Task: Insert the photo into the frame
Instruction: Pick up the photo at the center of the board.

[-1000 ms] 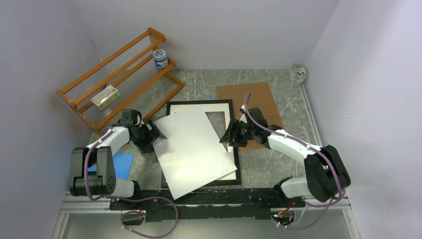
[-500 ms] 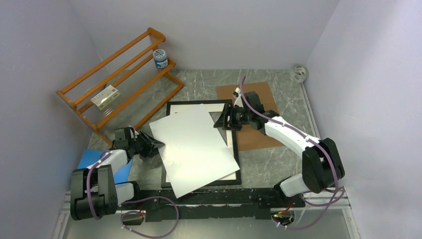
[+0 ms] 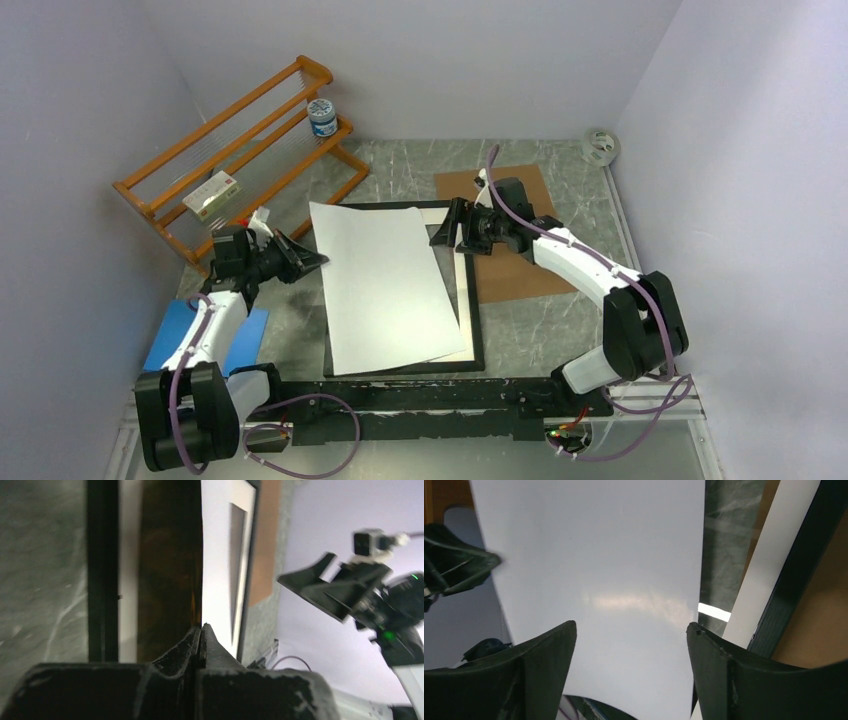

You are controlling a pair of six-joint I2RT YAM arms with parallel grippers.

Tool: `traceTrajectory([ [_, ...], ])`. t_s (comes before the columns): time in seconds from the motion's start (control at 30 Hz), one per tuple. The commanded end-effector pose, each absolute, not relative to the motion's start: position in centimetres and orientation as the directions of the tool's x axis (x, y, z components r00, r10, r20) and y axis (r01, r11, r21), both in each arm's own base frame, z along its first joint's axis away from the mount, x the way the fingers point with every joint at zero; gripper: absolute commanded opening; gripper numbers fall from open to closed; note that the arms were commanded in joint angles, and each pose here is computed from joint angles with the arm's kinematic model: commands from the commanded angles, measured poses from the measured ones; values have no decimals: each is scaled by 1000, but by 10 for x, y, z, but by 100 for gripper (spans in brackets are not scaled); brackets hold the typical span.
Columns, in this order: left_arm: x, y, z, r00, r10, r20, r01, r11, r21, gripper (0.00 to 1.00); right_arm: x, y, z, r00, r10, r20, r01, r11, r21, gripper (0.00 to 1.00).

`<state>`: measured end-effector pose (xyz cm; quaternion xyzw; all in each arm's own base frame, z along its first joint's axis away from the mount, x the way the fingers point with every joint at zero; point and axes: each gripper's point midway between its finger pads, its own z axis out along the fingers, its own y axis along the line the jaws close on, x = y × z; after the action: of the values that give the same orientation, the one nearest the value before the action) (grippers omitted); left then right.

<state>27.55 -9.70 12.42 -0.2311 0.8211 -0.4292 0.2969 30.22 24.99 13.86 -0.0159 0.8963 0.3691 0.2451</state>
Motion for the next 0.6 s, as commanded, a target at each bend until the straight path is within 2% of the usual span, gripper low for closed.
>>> traceTrajectory([
  [0.0,274,-115,165,-771,-515,-374,105,476,-873,3,324,257,150,-826,203,-525,-258,693,673,88],
  [0.13,272,-124,198,-769,-454,-451,256,428,-867,3,332,262,153,-801,269,-535,-258,651,713,92],
  [0.37,251,-132,256,-713,-276,-645,518,413,-749,3,343,264,158,-753,389,-530,-249,577,778,95],
  [0.57,239,-140,292,-684,-246,-686,622,294,-726,2,339,264,169,-707,471,-527,-303,473,828,99],
])
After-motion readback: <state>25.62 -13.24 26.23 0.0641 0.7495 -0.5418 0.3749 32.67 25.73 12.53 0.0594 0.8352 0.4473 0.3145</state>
